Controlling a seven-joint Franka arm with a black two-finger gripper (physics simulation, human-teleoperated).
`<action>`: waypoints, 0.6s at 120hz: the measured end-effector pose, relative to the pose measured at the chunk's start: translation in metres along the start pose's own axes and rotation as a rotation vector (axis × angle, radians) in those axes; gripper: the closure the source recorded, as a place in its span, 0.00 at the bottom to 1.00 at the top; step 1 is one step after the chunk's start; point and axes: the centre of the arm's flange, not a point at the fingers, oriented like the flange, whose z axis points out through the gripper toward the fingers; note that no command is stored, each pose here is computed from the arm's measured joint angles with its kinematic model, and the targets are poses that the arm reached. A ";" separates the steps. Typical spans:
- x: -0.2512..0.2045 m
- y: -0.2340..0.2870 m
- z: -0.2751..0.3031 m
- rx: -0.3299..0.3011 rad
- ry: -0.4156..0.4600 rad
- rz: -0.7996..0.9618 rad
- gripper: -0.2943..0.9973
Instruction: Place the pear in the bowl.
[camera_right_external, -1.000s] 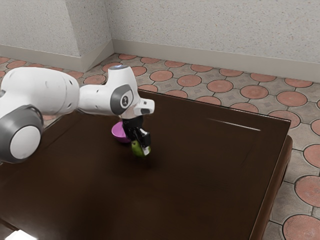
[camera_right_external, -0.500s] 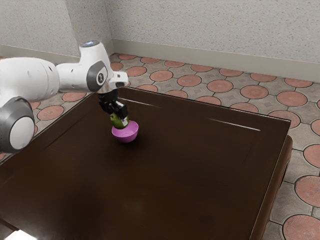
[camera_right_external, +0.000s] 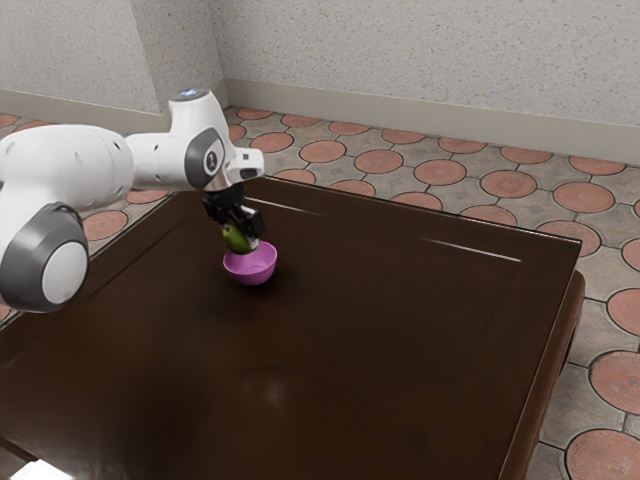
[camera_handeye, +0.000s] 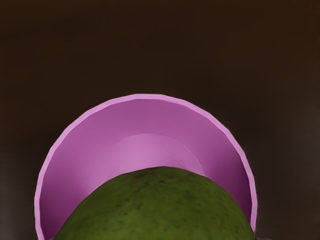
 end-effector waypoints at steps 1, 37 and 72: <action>0.000 0.000 0.000 0.000 0.000 0.001 0.40; 0.005 0.023 -0.055 0.027 0.021 0.097 0.27; -0.024 0.127 -0.239 0.071 0.033 0.237 0.24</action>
